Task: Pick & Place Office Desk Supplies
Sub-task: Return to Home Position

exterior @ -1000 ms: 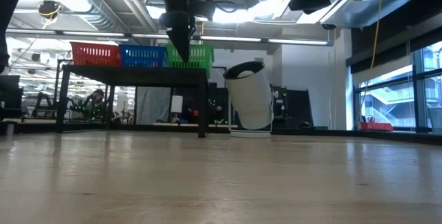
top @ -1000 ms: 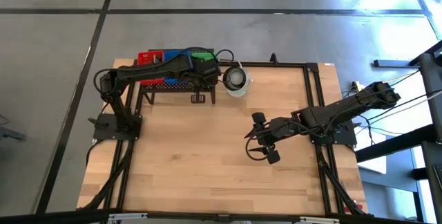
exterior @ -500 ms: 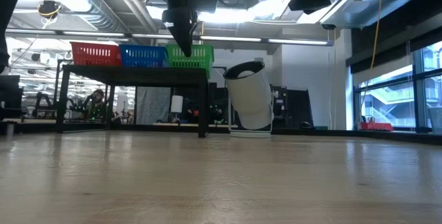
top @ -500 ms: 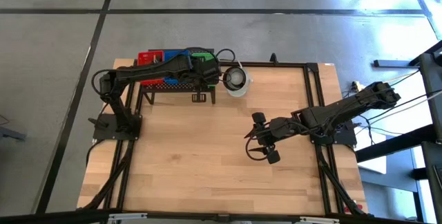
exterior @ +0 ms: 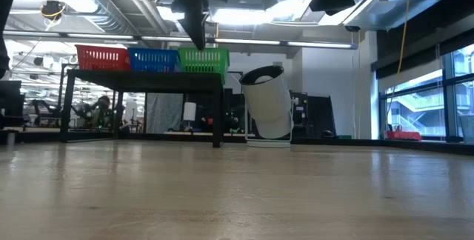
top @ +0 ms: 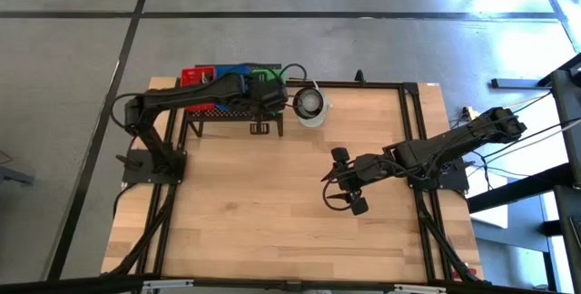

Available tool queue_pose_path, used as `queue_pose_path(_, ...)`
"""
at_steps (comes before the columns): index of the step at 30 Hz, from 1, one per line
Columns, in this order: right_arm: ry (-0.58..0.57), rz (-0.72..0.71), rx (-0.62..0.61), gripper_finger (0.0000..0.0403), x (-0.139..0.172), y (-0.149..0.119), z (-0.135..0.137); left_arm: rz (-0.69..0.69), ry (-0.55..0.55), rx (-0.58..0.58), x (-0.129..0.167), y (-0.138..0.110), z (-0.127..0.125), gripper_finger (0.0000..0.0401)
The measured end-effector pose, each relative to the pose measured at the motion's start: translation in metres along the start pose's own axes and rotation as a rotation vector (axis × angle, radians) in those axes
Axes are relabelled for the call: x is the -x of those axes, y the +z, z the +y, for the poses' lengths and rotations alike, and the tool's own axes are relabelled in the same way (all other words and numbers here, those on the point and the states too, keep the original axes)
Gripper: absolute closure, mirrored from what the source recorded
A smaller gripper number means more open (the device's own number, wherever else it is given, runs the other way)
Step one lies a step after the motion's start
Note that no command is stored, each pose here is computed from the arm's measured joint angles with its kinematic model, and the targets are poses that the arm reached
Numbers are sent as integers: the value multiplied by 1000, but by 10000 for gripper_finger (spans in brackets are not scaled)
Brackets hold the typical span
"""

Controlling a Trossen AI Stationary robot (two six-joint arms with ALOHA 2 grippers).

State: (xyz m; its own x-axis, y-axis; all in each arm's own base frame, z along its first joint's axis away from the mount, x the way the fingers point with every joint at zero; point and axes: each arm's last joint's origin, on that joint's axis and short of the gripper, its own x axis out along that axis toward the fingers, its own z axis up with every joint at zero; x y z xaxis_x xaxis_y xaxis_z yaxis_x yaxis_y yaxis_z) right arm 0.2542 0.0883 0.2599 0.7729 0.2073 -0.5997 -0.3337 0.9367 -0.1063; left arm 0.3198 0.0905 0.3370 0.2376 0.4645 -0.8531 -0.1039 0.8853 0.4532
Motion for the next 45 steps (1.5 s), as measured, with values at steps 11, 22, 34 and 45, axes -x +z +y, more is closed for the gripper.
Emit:
queue_pose_path(11,0,0,0,166,0,0,0,-153,14,-34,57,-13,-17,236)
queue_pose_path(22,0,0,1,166,0,0,0,-360,-204,283,135,-55,-39,237)
queue_pose_path(34,0,0,1,165,0,0,0,-404,-357,348,157,-68,-52,237)
queue_pose_path(45,-5,0,1,165,0,0,0,-458,-431,335,154,-86,-64,237)
